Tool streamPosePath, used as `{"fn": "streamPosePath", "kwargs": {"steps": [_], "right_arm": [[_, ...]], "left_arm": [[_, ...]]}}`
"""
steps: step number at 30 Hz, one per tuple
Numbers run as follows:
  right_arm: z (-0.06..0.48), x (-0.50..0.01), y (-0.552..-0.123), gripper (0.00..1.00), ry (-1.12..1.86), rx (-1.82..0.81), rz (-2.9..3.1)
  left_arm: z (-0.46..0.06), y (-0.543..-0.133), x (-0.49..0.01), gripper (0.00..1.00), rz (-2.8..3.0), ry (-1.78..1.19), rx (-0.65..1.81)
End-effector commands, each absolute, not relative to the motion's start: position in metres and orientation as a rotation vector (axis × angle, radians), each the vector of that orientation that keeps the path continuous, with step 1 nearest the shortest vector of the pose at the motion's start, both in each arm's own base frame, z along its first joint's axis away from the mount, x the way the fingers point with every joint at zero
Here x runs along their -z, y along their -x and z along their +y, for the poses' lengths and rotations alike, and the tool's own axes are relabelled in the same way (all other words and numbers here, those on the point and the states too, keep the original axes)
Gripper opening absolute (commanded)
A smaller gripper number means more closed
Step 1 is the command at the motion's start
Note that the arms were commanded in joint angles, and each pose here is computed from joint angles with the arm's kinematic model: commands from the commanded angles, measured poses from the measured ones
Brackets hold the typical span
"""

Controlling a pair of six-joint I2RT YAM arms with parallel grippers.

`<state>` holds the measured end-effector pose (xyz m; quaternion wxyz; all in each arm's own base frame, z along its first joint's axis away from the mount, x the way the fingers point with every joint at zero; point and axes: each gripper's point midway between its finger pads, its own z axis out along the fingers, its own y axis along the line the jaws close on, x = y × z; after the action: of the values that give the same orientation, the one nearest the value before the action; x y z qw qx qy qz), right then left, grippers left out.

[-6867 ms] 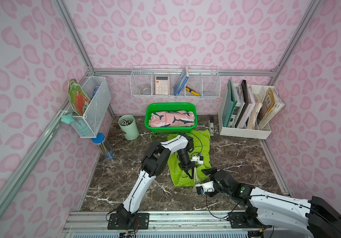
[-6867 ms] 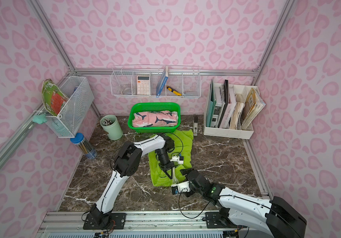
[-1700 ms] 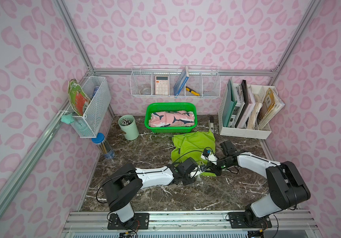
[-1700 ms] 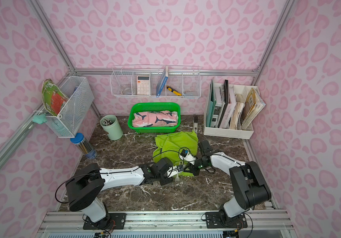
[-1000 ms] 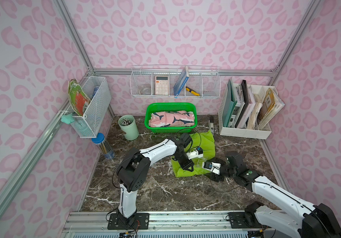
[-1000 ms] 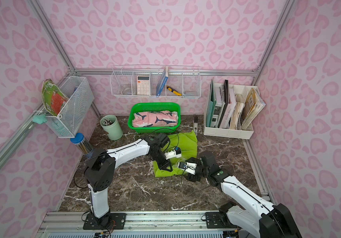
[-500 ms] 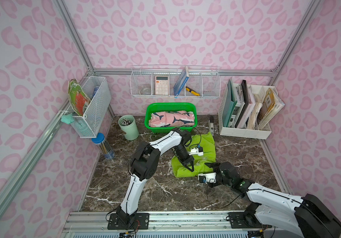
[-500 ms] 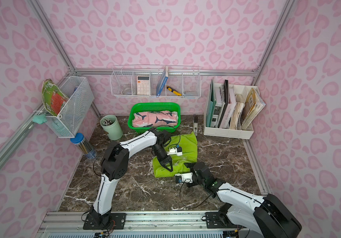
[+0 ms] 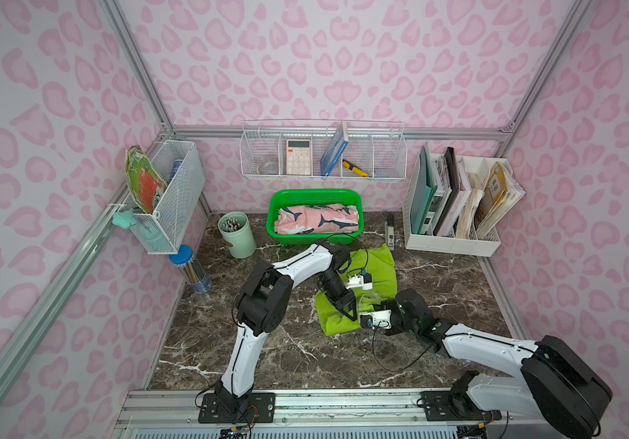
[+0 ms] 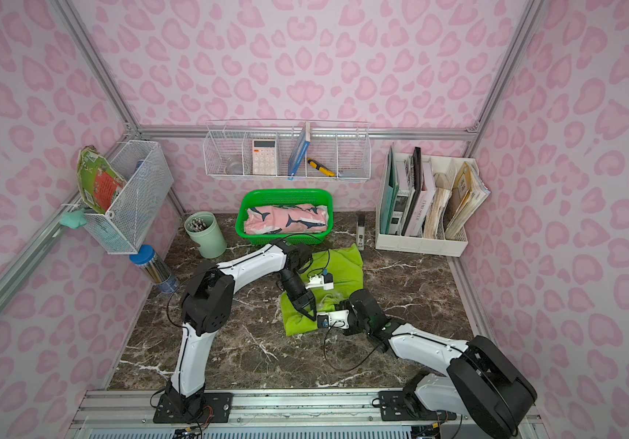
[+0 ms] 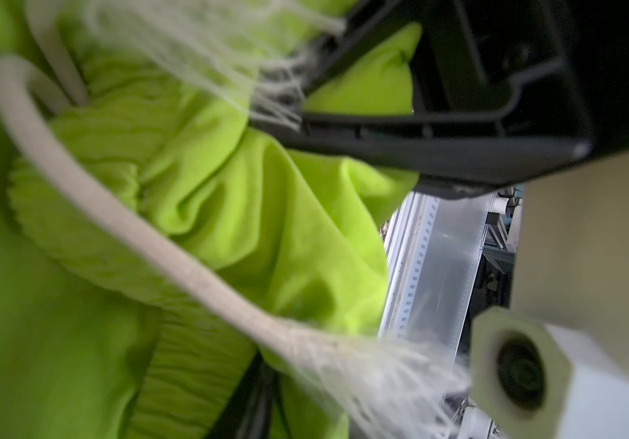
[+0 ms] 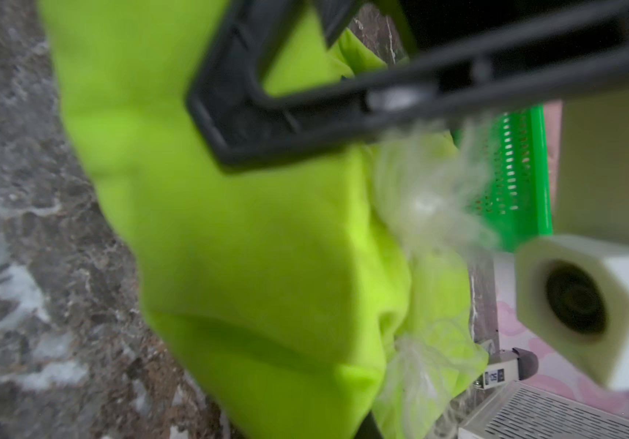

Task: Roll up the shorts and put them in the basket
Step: Roll the shorts at the center of the board.

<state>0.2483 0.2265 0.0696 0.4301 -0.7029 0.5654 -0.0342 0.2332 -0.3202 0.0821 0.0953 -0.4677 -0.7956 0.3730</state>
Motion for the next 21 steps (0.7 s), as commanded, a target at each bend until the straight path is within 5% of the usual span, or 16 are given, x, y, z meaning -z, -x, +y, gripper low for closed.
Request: {"fn": "streamPosePath", "kwargs": {"steps": [1, 12, 21], "right_arm": [[0.228, -0.066, -0.23, 0.0, 1.761, -0.15, 1.539], [0.221, -0.072, -0.204, 0.0, 1.76, -0.669, 1.852], [0.221, -0.076, -0.21, 0.0, 1.685, -0.913, 2.018]], "left_arm": [[-0.32, -0.246, -0.087, 0.99, -2.487, 1.438, -1.088], [-0.269, -0.26, -0.109, 0.99, -2.904, 1.586, -0.832], [-0.279, -0.261, -0.126, 0.99, -2.979, 2.32, -0.154]]}}
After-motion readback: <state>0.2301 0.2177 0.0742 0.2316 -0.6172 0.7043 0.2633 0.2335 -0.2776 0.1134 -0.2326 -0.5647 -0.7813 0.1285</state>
